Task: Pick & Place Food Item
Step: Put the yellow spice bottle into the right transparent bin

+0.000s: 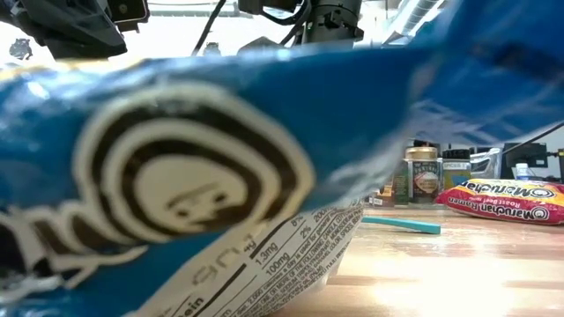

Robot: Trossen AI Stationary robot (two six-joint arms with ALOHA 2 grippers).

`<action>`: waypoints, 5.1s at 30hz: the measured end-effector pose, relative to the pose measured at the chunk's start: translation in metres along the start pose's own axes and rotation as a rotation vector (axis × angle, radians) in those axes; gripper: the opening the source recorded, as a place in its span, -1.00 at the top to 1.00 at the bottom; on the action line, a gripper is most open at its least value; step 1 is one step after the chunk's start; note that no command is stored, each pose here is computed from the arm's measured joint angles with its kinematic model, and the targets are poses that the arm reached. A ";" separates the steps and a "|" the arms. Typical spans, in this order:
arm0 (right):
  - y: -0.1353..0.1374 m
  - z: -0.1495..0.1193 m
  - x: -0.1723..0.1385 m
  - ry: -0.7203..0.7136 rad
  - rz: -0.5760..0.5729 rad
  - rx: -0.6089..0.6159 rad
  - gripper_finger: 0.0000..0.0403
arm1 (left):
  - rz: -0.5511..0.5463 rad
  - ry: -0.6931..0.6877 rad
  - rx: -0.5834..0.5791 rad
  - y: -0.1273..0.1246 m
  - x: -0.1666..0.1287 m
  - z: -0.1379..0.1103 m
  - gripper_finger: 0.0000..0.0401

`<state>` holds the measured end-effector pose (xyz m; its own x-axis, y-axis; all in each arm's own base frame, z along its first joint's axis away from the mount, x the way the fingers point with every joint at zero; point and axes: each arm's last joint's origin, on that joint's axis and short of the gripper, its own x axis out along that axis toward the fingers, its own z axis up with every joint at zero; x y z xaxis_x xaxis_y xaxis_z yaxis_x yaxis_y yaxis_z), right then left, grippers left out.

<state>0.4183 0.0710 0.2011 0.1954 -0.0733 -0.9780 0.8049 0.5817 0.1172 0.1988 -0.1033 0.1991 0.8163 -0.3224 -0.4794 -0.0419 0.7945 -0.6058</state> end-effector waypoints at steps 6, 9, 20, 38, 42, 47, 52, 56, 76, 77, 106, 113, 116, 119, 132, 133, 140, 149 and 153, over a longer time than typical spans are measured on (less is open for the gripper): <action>0.000 0.000 0.000 0.000 0.000 0.006 -0.49 | 0.002 -0.002 0.000 0.000 0.000 0.000 1.00; 0.000 0.000 0.000 0.000 0.000 0.006 -0.42 | 0.002 -0.002 0.000 0.000 0.000 0.000 1.00; 0.000 0.000 0.000 -0.001 0.000 0.006 -0.04 | 0.003 -0.002 0.000 0.000 0.000 0.000 1.00; 0.000 0.001 0.000 -0.024 -0.010 0.032 -0.04 | 0.002 -0.002 0.000 0.000 0.000 0.000 1.00; 0.000 0.001 0.000 -0.025 -0.008 0.032 -0.09 | 0.012 -0.013 0.001 0.000 0.000 0.000 1.00; 0.000 0.001 0.000 -0.025 -0.007 0.032 -0.13 | 0.017 -0.018 0.001 0.000 0.000 0.000 1.00; 0.000 0.001 0.000 -0.025 -0.007 0.032 -0.03 | 0.015 -0.020 0.001 0.000 0.000 0.001 1.00; 0.000 0.001 0.000 -0.025 -0.007 0.032 -0.03 | 0.009 -0.025 -0.001 0.000 0.000 0.001 1.00; 0.001 0.000 0.000 -0.053 -0.013 0.079 -0.12 | 0.009 -0.025 -0.011 0.000 0.000 0.001 1.00; 0.001 -0.001 0.000 -0.053 -0.014 0.077 -0.15 | 0.008 -0.025 -0.011 0.000 0.000 0.001 1.00; -0.002 -0.001 0.000 -0.084 -0.064 0.038 -0.03 | 0.009 -0.026 -0.011 0.000 0.000 0.001 1.00; -0.002 -0.001 0.000 -0.085 -0.064 0.038 -0.03 | 0.008 -0.025 -0.011 0.000 0.000 0.001 1.00; -0.002 -0.001 0.000 -0.085 -0.062 0.039 -0.03 | 0.008 -0.025 -0.011 0.000 0.000 0.001 1.00; -0.002 -0.001 0.000 -0.085 -0.062 0.044 -0.03 | 0.008 -0.025 -0.011 0.000 0.000 0.001 1.00; 0.000 -0.006 -0.001 -0.082 -0.056 0.062 -0.03 | 0.009 -0.025 -0.011 0.000 0.000 0.001 1.00; 0.001 -0.006 -0.001 -0.082 -0.056 0.063 -0.03 | 0.009 -0.025 -0.011 0.000 0.000 0.001 1.00; 0.003 -0.010 -0.007 -0.078 -0.042 0.069 -0.03 | 0.008 -0.025 -0.011 0.000 0.000 0.001 1.00; 0.006 -0.001 -0.068 -0.080 -0.067 0.016 -0.04 | 0.009 -0.025 -0.011 0.000 0.000 0.001 1.00; 0.004 0.003 -0.103 -0.103 -0.078 -0.017 -0.04 | 0.009 -0.025 -0.011 0.000 0.000 0.001 1.00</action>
<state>0.4028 0.0786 0.3030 0.1895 -0.2009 -0.9611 0.8105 0.5845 0.0376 0.1995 -0.1029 0.2000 0.8301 -0.3024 -0.4685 -0.0552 0.7915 -0.6087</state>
